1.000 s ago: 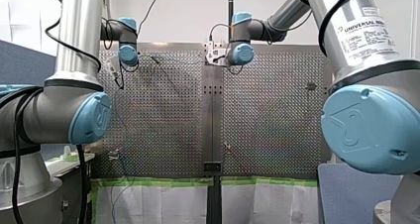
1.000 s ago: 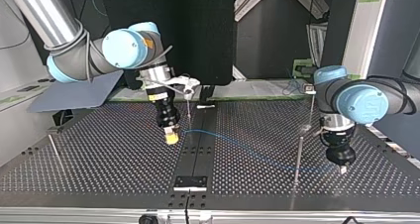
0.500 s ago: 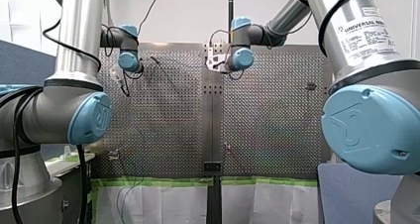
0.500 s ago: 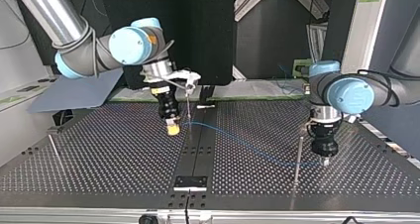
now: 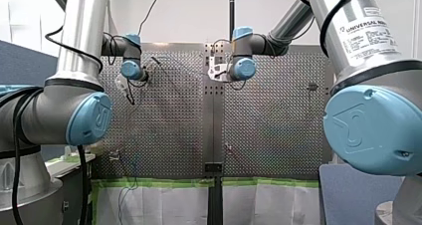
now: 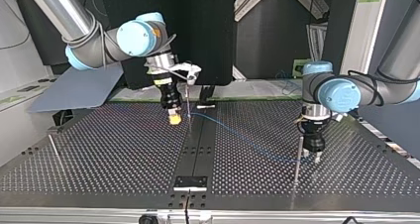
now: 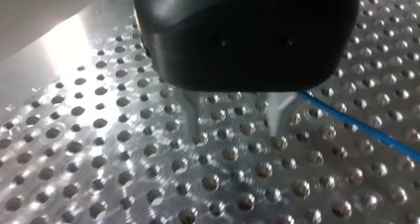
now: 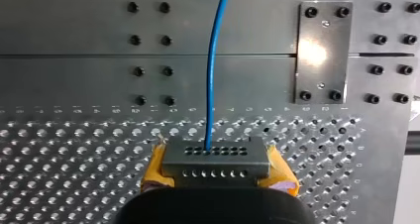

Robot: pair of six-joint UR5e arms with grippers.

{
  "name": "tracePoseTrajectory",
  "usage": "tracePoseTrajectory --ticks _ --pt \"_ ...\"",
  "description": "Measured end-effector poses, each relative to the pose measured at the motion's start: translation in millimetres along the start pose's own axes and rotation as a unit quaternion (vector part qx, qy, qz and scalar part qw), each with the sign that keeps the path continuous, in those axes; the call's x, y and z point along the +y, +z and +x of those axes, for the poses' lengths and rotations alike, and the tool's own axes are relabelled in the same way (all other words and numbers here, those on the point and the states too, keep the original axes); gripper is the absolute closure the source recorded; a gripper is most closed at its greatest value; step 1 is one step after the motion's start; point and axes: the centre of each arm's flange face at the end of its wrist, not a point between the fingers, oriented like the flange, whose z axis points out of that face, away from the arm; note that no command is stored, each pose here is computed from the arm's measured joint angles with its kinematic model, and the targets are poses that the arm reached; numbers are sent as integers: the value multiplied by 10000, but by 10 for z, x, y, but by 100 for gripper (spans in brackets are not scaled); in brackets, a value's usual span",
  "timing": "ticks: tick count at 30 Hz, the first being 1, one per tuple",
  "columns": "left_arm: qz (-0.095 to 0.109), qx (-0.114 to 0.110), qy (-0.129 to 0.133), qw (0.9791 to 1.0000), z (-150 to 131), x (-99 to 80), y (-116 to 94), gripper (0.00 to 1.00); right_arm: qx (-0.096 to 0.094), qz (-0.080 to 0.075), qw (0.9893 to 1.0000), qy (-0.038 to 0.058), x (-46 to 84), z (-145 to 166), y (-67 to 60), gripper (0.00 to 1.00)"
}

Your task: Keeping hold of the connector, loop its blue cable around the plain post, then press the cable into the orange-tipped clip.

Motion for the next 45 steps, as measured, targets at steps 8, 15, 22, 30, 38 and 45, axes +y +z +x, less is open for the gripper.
tracePoseTrajectory --ticks 8,15,22,30,38,45 --pt "-48 8 -116 9999 21 -6 -9 0 50 11 10000 13 -9 -194 -57 100" --pt "-146 156 -118 9997 177 34 -1 0 -182 30 9998 -18 -28 -604 -17 100" --pt "-162 263 -111 9995 281 12 -15 0 -435 103 9990 -59 -116 -1062 22 100" --pt "-134 293 -117 9994 323 -50 -38 0 -700 265 9971 -104 -330 -1593 -6 100" --pt "-112 351 -120 9992 359 -96 -62 0 -1087 402 9931 -165 -542 -2127 -122 100" --pt "-106 383 -119 9991 375 -114 -75 0 -1358 241 9902 -224 -580 -2557 -207 100"
